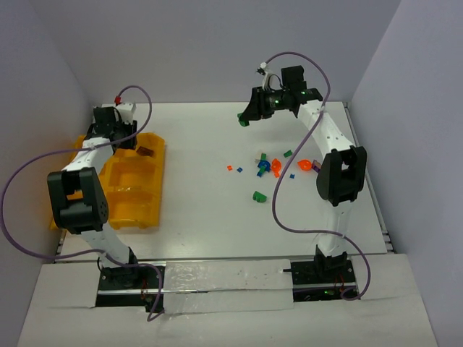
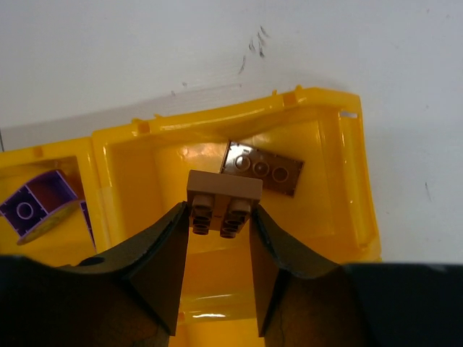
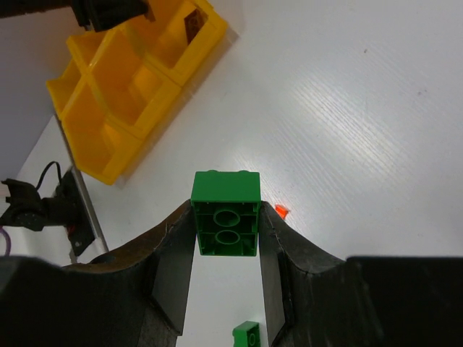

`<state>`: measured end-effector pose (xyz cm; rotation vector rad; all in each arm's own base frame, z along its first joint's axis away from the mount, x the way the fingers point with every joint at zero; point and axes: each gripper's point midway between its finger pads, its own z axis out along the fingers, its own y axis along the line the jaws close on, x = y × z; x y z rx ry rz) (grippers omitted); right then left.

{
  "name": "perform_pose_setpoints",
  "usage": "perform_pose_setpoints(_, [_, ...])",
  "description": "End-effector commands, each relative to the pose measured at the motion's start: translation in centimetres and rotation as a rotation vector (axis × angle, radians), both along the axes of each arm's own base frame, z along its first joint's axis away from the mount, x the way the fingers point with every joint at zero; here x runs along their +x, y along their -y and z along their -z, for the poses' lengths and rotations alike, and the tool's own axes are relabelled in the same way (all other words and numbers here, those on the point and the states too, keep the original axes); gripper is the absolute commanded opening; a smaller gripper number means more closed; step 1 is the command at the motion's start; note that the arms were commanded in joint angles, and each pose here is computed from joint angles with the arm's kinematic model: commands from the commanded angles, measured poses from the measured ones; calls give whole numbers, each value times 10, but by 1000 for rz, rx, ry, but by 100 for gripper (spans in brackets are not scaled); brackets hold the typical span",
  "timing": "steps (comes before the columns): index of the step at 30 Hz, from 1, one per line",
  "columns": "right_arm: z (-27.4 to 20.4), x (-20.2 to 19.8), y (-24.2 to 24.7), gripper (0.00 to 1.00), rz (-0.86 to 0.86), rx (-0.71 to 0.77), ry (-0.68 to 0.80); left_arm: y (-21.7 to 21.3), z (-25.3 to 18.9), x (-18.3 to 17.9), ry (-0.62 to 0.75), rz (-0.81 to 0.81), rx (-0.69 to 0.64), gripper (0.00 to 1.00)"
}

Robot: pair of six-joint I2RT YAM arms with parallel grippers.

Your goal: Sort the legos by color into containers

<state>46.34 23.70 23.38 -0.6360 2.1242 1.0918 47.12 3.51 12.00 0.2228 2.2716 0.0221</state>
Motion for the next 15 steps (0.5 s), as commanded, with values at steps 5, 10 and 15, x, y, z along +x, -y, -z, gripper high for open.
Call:
perform_pose_setpoints(5, [-55,2,-36,0,-50,198,20,23,-45,-2,120,114,-81,68])
perform_pose_setpoints(10, [-62,4,-52,0,-42,283,-60,59,-95,-3,260,259,-223,77])
perform_pose_setpoints(15, [-72,12,-65,0,40,349,-126,112,-166,-9,423,411,-409,82])
